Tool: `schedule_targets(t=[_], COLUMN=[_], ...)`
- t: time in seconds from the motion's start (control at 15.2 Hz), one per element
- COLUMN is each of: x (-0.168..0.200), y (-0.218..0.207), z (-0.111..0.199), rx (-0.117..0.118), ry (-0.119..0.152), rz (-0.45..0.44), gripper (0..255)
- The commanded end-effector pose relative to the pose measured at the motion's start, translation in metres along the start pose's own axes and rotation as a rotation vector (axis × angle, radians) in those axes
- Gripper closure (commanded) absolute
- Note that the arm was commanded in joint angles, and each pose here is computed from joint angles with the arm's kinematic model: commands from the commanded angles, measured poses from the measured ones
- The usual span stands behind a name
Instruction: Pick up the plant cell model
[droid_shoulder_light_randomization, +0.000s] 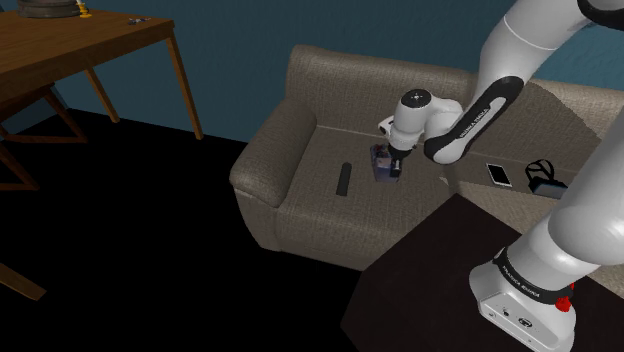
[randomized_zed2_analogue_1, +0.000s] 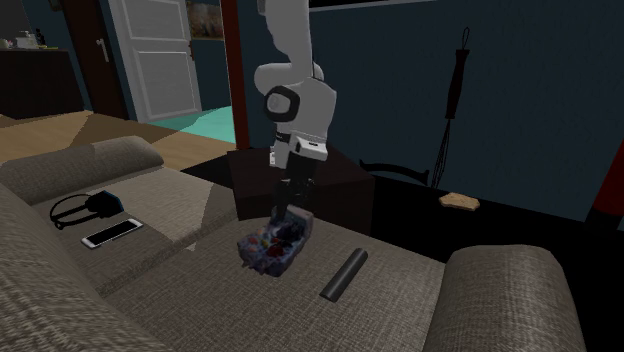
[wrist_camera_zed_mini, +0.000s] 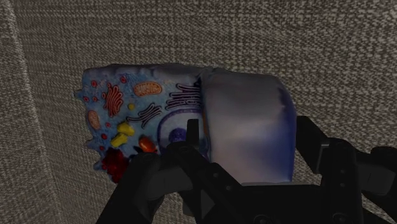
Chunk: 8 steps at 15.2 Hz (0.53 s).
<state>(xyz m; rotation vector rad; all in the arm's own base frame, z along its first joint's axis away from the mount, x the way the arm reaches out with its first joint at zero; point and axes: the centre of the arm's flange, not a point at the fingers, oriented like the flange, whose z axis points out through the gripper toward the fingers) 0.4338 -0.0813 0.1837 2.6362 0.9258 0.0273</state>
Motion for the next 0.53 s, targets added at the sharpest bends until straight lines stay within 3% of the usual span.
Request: schedule_targets(t=[0.0, 0.46], x=[0.0, -0.003], y=[0.004, 0.013], z=[-0.011, -0.036], rx=[-0.001, -0.001], ry=[0.001, 0.001], rz=[0.0, 0.0], gripper=[255, 255])
